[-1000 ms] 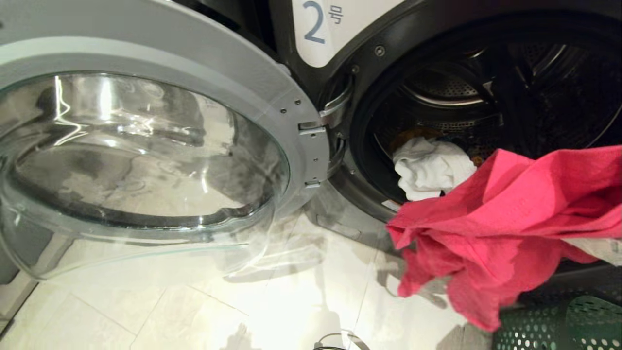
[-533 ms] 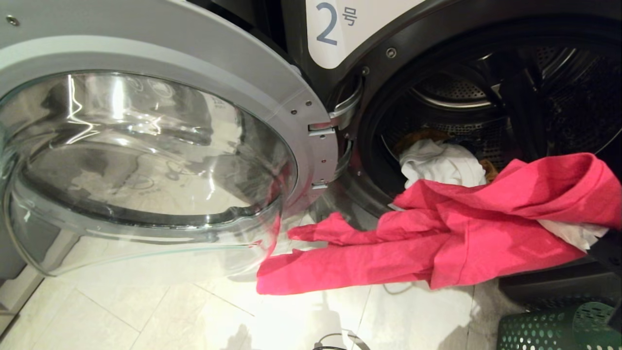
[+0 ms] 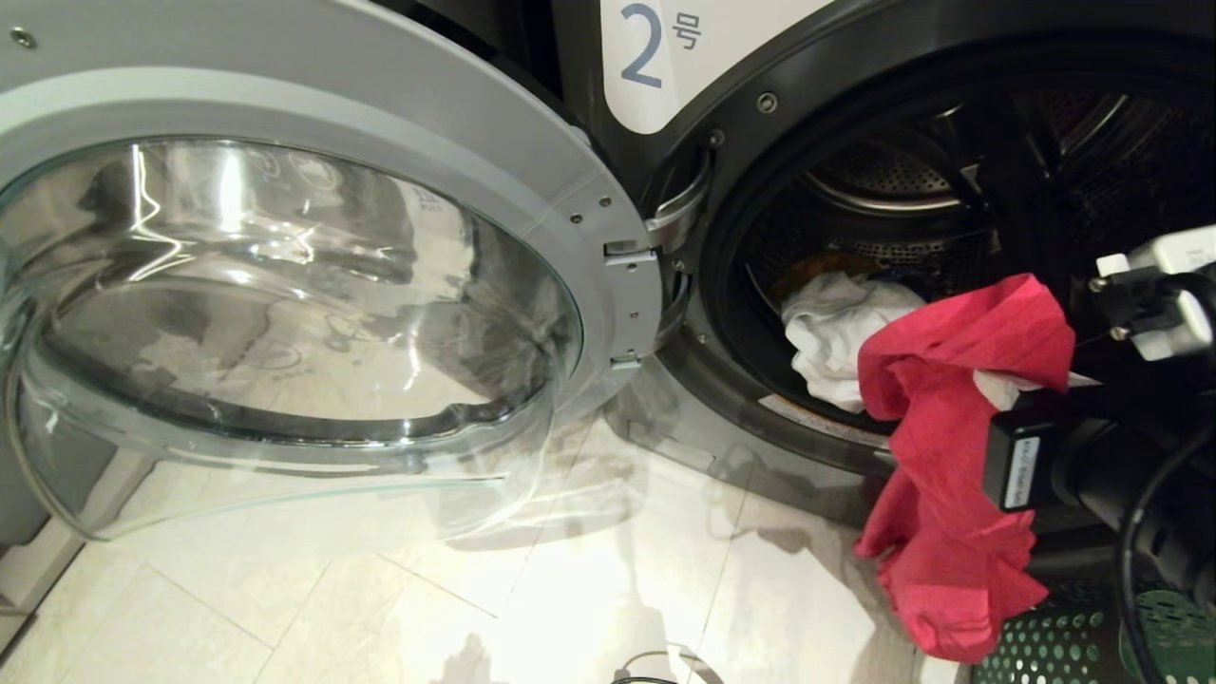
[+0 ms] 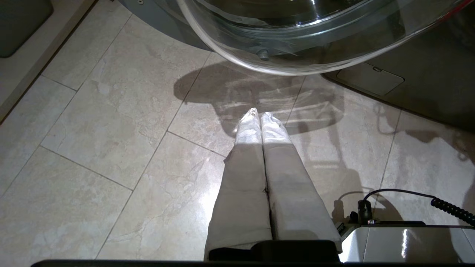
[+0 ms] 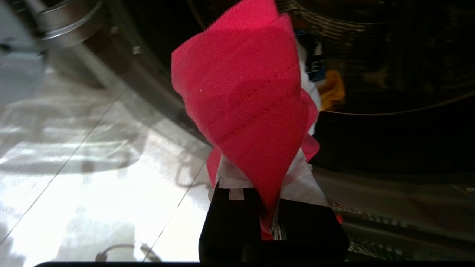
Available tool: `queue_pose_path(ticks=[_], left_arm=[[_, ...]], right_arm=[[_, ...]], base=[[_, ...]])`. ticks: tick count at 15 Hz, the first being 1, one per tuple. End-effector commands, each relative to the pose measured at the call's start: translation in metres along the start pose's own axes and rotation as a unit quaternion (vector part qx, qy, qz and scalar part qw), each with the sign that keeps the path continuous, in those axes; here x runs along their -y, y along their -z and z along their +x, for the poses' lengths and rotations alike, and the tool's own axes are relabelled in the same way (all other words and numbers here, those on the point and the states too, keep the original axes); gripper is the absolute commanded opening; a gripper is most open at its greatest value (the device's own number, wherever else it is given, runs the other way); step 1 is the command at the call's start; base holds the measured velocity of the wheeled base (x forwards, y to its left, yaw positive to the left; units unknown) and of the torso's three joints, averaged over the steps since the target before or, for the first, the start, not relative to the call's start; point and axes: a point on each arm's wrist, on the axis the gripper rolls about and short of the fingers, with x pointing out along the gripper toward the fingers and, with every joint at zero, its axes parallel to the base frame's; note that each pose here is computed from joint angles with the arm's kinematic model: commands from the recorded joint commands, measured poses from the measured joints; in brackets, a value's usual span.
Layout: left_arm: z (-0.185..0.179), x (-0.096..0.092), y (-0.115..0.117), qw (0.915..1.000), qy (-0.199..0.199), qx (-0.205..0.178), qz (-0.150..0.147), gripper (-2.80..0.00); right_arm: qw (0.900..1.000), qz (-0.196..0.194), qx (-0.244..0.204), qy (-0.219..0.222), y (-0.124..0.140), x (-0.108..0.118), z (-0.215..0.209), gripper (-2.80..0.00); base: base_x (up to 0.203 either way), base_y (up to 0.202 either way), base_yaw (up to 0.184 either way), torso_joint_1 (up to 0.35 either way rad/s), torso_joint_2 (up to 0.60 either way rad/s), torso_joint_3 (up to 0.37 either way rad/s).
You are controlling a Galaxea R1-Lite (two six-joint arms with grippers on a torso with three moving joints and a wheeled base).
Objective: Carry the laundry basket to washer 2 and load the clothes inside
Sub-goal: Place the clothes into the washing machine
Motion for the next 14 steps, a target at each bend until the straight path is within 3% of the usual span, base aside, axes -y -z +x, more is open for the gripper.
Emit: queue_pose_path(ticks=[1,4,9,14], left_arm=[[0.000,0.000,0.000,1.0000,0.000,0.000,0.000,-2.80],[0.000,0.000,0.000,1.0000,0.000,0.000,0.000,-2.80],[0.000,0.000,0.000,1.0000,0.000,0.000,0.000,-2.80],[0.000,0.000,0.000,1.0000,0.000,0.000,0.000,-2.80]], right_arm=[[0.999,-0.025,-0.018,0.032,0.013,-0.020,0.018,-2.80],[0.994,-0.057,-0.047,0.075,0.028,-0.024,0.042,-2.80],[0.979,0.004,-0.023,0.200,0.001,-0.037,0.114,-2.80],[0.959,-0.002,-0.028,0.282,0.002,-0.025,0.186,-2.80]], base=[[0.000,0.000,0.000,0.000,0.00,0.000],[0.000,0.000,0.000,0.000,0.00,0.000],[0.000,0.000,0.000,0.000,0.00,0.000],[0.000,0.000,0.000,0.000,0.00,0.000]])
